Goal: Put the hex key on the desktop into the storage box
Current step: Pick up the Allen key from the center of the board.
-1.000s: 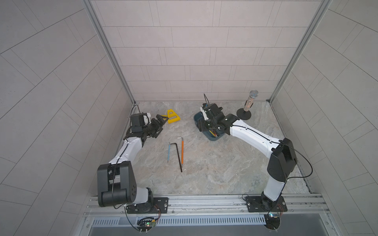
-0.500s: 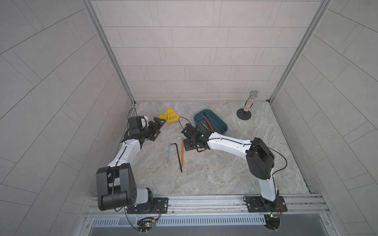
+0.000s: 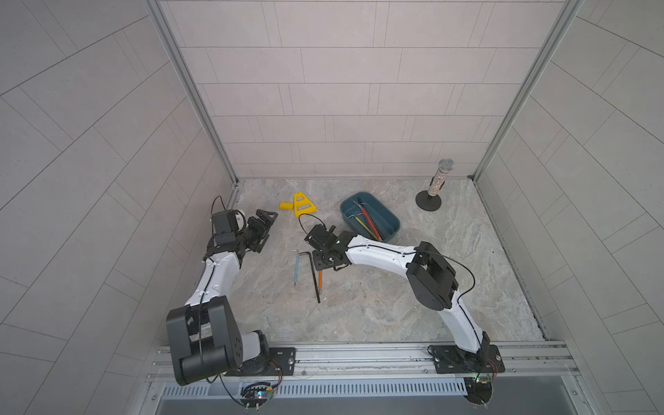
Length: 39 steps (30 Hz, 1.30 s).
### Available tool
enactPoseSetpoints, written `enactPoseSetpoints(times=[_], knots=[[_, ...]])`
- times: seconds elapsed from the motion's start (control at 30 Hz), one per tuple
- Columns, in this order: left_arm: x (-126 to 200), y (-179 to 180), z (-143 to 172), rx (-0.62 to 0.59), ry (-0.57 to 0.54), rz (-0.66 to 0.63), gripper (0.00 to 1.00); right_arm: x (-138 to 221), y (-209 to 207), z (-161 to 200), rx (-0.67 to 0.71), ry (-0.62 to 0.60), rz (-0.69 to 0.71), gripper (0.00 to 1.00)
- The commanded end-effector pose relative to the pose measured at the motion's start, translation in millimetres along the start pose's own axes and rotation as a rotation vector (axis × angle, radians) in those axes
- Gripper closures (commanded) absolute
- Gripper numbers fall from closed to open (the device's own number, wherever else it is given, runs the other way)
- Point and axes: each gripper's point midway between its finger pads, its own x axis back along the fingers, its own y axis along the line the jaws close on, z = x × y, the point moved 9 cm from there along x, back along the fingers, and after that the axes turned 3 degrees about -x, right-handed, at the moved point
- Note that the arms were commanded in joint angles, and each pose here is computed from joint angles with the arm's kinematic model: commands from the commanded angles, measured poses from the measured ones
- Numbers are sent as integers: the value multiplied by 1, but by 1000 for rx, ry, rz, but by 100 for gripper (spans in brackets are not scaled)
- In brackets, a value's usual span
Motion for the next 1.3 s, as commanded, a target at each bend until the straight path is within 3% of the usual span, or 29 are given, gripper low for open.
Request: enactPoseSetpoints(times=[0.0, 0.33, 0.6, 0.87, 1.27], knots=[[4, -4, -3, -13, -23, 33, 0, -12, -2, 12, 11, 36, 78, 51], [5, -5, -3, -11, -25, 42, 0, -31, -7, 26, 46, 57, 172, 51], [4, -4, -3, 1, -23, 53, 0, -17, -41, 29, 47, 53, 272, 52], [3, -3, -3, 13, -23, 65, 0, -15, -37, 27, 95, 42, 148, 51], [2, -2, -2, 19, -21, 70, 0, -40, -36, 29, 133, 61, 153, 52]])
